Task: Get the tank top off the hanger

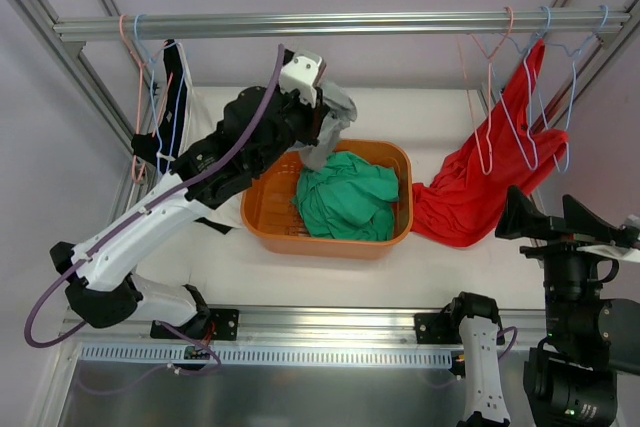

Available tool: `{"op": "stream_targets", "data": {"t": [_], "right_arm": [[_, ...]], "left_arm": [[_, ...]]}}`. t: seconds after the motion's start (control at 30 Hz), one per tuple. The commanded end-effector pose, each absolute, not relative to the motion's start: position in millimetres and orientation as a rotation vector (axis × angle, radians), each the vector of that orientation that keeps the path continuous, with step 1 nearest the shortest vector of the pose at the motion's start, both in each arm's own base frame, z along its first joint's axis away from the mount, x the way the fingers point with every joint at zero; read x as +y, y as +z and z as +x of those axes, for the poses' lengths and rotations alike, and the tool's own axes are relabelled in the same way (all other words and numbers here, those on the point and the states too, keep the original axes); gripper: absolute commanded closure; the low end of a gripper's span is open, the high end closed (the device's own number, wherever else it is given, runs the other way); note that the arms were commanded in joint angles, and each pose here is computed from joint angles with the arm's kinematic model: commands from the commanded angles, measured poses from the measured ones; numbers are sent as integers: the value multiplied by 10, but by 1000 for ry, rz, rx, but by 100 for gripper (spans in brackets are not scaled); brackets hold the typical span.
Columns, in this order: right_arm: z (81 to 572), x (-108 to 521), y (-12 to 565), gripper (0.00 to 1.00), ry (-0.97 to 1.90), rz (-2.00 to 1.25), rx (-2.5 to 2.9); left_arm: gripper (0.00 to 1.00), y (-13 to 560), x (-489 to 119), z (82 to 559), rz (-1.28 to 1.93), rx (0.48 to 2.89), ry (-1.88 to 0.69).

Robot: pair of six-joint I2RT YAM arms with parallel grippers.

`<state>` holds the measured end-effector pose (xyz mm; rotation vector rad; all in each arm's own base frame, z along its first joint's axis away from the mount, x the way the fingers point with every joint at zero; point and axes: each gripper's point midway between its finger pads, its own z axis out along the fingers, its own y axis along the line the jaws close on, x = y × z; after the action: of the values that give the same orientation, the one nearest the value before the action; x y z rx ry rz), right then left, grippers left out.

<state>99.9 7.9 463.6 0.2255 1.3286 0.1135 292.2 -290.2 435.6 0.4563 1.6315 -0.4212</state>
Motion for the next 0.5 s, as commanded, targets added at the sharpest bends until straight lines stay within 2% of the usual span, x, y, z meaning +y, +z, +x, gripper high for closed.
{"op": "stream_targets", "data": {"t": [0.0,0.13,0.17,0.27,0.3,0.33,0.4,0.43,0.47], "right_arm": [[1059,167,4793,1,182,194,1269],[1197,225,4762,1,234,182,1288],[1237,258,4734,1,257,173,1298],[1338,318,4694,0,304,157,1318],[1395,324,4651,1,315,158,1334],[1422,333,4638,0,323,155,1340],[1493,357,4578,1,347,152,1362],[1510,365,4571,0,354,150,1363],[1541,379,4534,1,368,149,1374]], "left_arm": [[100,3938,-3041,2783,505,1710,-520],[99,3600,-2957,2735,492,1783,-520],[96,3562,-2916,2729,487,1791,-513],[93,3415,-2804,2726,469,1824,-494],[89,3368,-2778,2728,468,1833,-487],[79,3375,-2742,2712,461,1835,-486],[73,3396,-2712,2687,464,1829,-486],[56,3435,-2668,2672,457,1826,-482],[33,3487,-2609,2695,429,1819,-459]]}}
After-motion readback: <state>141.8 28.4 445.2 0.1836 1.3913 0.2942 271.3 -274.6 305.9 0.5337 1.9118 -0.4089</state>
